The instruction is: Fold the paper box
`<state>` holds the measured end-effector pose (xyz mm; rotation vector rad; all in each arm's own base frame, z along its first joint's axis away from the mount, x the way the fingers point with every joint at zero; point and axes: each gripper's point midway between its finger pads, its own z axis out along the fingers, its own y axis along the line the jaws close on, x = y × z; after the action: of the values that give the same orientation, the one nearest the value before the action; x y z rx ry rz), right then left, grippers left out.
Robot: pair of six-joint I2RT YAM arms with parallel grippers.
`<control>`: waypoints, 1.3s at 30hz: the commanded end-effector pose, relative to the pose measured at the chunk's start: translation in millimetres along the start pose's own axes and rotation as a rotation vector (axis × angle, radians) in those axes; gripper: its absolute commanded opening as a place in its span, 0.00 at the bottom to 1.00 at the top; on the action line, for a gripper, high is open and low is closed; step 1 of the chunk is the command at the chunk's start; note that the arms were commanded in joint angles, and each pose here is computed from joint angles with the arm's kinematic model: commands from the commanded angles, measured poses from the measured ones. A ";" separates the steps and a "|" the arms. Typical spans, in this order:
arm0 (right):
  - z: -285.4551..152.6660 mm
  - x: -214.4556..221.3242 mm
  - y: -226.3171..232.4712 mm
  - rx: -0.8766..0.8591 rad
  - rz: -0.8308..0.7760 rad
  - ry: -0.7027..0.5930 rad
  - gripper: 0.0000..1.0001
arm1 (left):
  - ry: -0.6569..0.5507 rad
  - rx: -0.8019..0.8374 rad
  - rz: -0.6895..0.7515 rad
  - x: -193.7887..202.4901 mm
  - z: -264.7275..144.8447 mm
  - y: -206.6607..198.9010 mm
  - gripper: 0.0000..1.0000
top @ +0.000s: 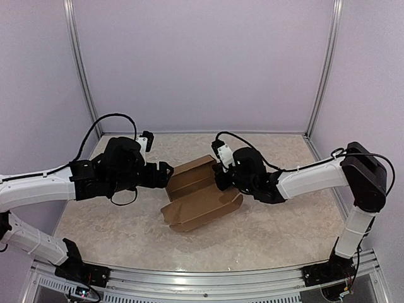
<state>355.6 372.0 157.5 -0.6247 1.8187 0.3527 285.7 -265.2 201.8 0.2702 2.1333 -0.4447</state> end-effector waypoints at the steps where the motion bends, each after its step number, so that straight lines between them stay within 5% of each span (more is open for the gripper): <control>1: 3.9 1.4 19.6 -0.207 0.001 -0.071 0.00 | -0.040 0.007 0.044 -10.9 -9.9 4.0 0.90; 7: -1.4 11.6 39.3 -0.349 -0.048 -0.146 0.00 | -0.064 0.072 0.036 -25.4 -1.4 -6.8 0.87; 15: -0.3 29.7 51.1 -0.419 -0.071 -0.187 0.00 | -0.020 0.155 0.057 -25.7 26.8 -32.6 0.71; 24: 4.8 41.1 56.4 -0.447 -0.072 -0.211 0.00 | 0.050 0.271 0.048 -15.2 56.7 -61.7 0.18; 28: 6.0 45.9 56.0 -0.445 -0.063 -0.224 0.00 | 0.095 0.307 0.043 -2.2 67.7 -70.3 0.07; 39: 10.3 57.6 54.3 -0.431 -0.046 -0.231 0.00 | 0.182 0.264 0.069 32.6 91.4 -70.7 0.00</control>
<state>317.6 412.2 104.0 -0.9054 1.5091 0.7582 311.1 -357.7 144.0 0.5380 2.2288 -0.6710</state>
